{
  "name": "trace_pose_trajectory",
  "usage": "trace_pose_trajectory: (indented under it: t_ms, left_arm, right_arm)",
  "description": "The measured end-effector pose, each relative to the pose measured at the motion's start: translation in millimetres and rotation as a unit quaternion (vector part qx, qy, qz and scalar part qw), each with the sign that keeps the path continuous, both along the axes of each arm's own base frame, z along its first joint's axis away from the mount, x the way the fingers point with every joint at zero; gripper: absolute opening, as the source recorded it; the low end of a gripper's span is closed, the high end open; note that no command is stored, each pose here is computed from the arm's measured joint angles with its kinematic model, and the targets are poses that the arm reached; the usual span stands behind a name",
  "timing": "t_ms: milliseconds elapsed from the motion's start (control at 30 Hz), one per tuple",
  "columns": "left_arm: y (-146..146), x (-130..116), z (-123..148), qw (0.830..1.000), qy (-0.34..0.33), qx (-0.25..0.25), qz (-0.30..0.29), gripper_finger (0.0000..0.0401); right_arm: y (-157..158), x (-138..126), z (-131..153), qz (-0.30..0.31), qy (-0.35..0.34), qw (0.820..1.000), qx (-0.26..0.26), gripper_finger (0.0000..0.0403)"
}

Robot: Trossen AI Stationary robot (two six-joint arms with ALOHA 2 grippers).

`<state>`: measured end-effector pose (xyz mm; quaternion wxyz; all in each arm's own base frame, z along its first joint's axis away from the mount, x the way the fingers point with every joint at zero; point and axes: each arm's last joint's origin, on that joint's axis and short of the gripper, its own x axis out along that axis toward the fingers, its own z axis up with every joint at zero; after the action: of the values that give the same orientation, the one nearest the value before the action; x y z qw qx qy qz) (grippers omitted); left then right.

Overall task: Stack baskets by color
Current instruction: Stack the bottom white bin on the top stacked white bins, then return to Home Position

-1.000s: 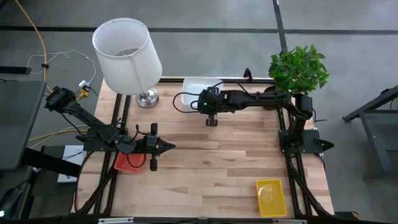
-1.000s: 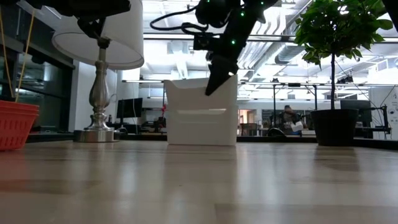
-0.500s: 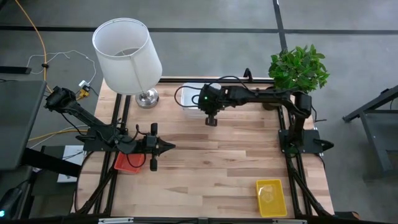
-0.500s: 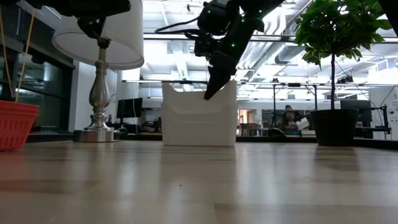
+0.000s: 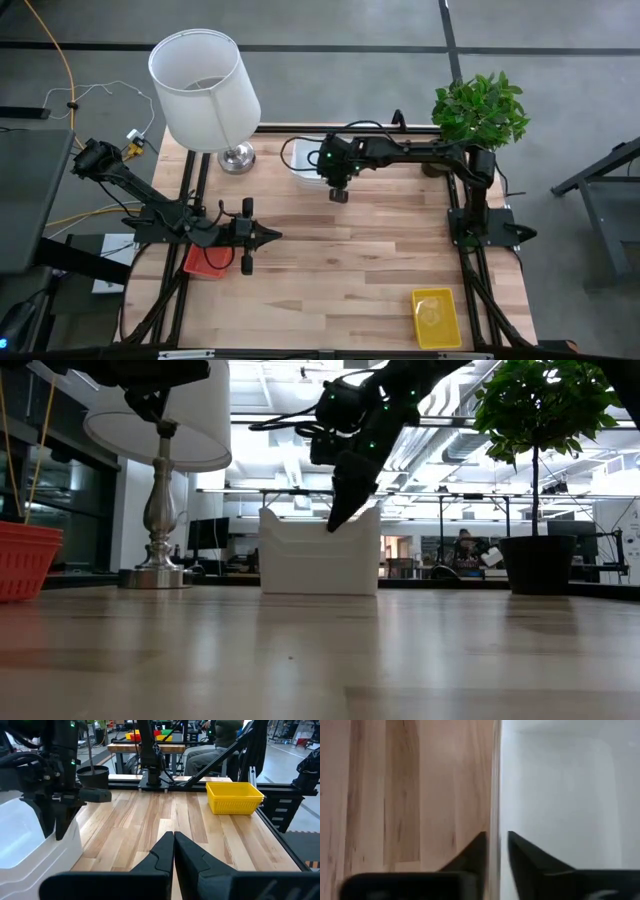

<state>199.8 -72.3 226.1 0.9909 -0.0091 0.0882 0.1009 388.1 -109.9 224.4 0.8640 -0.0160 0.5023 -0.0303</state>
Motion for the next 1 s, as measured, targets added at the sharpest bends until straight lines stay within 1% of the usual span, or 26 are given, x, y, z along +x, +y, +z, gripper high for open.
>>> trace_pose_trajectory:
  t_ms: [167,233,300,400,433,500,567,633,733,767,800,900,1000]
  left_arm:
    - [0,0,0,1.0,0.0,0.0,0.0,0.0]
    - [0,0,0,1.0,0.0,0.0,0.0,0.0]
    - [0,0,0,1.0,0.0,0.0,0.0,0.0]
    - [0,0,0,1.0,0.0,0.0,0.0,0.0]
    - [1,0,0,1.0,0.0,0.0,0.002,0.0]
    - [4,2,0,1.0,0.001,0.006,0.01,0.0]
    - [12,4,0,0.999,0.006,0.027,0.021,0.0]
    - [26,7,2,0.999,0.008,0.036,0.021,0.0]
    - [52,12,4,0.999,0.007,0.027,-0.017,0.0]
    - [61,13,4,0.999,0.008,0.023,-0.024,0.0]
    - [70,13,4,0.999,0.008,0.019,-0.025,0.0]
    - [91,10,6,1.0,0.007,0.004,-0.022,0.0]
    - [98,3,7,0.998,0.019,-0.013,-0.053,0.0]
  right_arm:
    - [6,-10,23,-0.007,-0.008,0.999,-0.037,0.0175]
    - [9,-18,32,-0.008,0.001,0.999,-0.037,0.0207]
    - [13,-30,41,-0.014,0.019,1.0,-0.02,0.0225]
    - [20,-47,49,-0.029,0.067,0.997,0.008,0.0229]
    - [23,-52,49,-0.037,0.085,0.996,0.011,0.0224]
    - [31,-57,48,-0.03,0.12,0.992,0.011,0.0204]
    - [43,-60,50,-0.014,0.136,0.991,0.01,0.0171]
    - [54,-60,52,0.008,0.136,0.991,0.006,0.0123]
    - [67,-61,59,0.038,0.121,0.992,-0.003,0.0034]
    - [71,-62,63,0.048,0.11,0.993,-0.002,0.0017]
    - [75,-62,66,0.053,0.1,0.994,0.002,0.0013]
    - [83,-66,75,0.058,0.082,0.995,0.009,0.0023]
    - [92,-73,86,0.067,0.064,0.996,0.009,0.0006]
